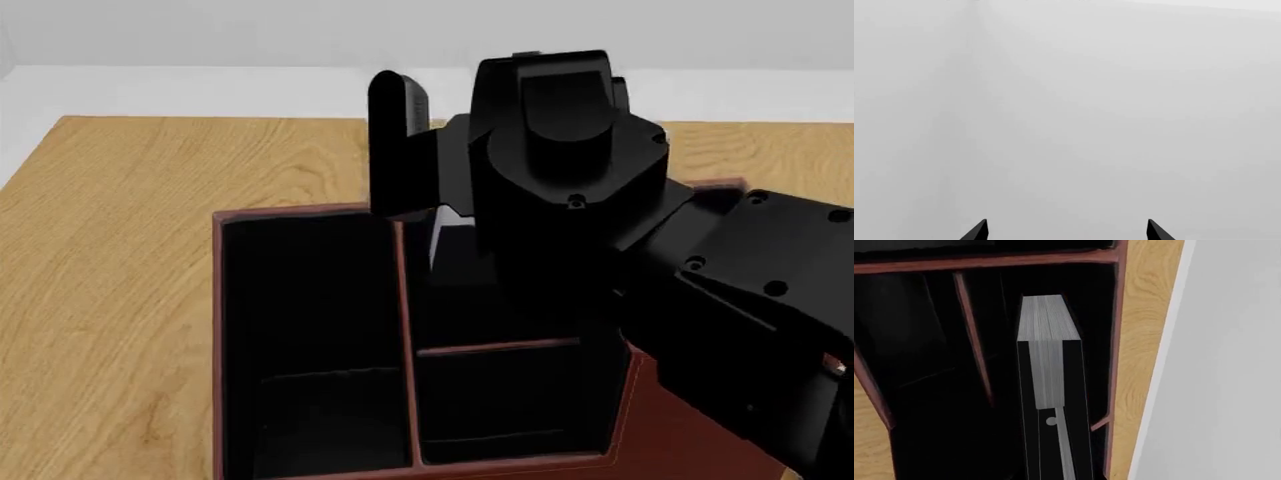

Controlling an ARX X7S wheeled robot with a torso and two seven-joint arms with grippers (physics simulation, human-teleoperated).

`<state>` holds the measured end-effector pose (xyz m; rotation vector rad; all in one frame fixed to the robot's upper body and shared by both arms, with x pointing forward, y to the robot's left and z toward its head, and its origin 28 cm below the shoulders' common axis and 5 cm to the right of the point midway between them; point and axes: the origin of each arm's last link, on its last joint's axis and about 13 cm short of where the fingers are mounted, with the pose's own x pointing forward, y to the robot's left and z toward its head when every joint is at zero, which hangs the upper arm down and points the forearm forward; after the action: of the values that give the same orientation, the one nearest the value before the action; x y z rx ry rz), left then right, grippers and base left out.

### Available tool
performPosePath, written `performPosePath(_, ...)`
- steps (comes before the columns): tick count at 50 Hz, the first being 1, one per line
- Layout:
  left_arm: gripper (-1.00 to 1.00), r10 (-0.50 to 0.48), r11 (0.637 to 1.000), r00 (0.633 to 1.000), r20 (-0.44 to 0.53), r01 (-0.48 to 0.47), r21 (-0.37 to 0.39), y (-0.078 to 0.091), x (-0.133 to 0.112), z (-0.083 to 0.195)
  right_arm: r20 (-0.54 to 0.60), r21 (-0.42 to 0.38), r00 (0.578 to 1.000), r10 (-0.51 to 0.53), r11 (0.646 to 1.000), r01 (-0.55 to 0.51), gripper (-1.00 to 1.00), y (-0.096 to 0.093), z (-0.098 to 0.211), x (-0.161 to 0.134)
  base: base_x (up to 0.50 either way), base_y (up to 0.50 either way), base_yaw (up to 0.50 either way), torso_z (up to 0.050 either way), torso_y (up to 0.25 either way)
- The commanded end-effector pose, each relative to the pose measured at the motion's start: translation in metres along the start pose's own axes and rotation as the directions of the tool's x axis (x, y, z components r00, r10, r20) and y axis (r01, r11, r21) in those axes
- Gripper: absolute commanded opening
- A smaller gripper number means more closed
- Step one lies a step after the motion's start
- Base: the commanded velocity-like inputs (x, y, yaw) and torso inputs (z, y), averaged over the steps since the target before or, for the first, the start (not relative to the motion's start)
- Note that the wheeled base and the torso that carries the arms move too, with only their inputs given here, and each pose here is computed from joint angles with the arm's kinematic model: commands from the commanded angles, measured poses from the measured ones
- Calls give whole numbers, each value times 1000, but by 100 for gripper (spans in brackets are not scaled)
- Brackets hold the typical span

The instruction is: Pick up the book and place it in the front compartment of the caddy.

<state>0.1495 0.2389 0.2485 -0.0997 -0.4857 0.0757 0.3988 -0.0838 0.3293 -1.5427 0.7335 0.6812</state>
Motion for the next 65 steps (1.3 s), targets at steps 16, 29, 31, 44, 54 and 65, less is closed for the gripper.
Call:
performPosePath(16,100,9,1000,1000,4,-9,2,2,-1,0,14,-73,999,-45,996,45,-100,1,11,28,0,0,0,0,1)
performPosePath(29,100,16,1000,1000,6,-16,2,3,-1,1,3,-91,1000,-19,996,19,-100,4,15,46,0,0,0,1,2)
performPosePath(31,100,18,1000,1000,6,-18,2,3,-1,1,4,-92,1000,-20,996,20,-100,3,16,48,0,0,0,0,0)
performPosePath(44,100,26,1000,1000,8,-26,4,4,-2,2,-13,-80,1000,-1,997,0,-100,7,17,67,0,0,0,0,2)
performPosePath(54,100,31,999,999,10,-31,5,5,-3,2,-17,-64,998,-54,997,53,100,13,13,76,0,0,0,0,1)
performPosePath(65,100,26,1000,1000,4,-26,2,4,-2,0,-25,-68,997,-69,995,67,100,10,12,73,0,0,0,0,1)
